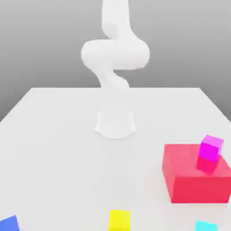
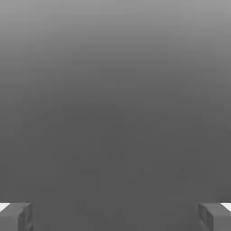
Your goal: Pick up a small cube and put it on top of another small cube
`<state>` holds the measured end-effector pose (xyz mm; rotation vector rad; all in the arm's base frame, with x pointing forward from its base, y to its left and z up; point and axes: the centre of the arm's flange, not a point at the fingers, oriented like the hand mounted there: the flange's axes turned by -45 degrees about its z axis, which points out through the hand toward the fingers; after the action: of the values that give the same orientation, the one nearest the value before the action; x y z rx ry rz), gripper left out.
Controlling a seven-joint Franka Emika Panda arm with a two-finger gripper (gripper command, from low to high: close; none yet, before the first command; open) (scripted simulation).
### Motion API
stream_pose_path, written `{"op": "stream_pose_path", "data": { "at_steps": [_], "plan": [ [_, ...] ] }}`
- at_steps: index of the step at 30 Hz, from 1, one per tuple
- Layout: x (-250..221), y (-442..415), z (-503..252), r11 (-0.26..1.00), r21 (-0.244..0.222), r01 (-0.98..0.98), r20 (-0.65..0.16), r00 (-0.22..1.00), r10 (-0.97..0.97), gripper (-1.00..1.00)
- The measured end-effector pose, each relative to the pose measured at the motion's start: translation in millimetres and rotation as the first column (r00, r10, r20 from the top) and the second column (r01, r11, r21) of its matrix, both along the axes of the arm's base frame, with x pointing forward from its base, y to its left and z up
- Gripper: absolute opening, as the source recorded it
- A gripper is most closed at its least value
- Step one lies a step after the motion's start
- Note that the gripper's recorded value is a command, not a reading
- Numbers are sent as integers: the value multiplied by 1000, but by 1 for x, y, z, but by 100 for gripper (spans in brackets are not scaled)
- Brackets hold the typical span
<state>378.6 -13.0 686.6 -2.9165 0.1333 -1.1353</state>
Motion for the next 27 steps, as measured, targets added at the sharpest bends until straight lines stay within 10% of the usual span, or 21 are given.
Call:
{"op": "stream_pose_path", "data": {
  "at_steps": [14,27],
  "plan": [
    [133,-105,-183,910,109,399,-327,879,-346,0],
    [154,-214,-404,671,72,738,-594,572,-565,0]
  ]
}}
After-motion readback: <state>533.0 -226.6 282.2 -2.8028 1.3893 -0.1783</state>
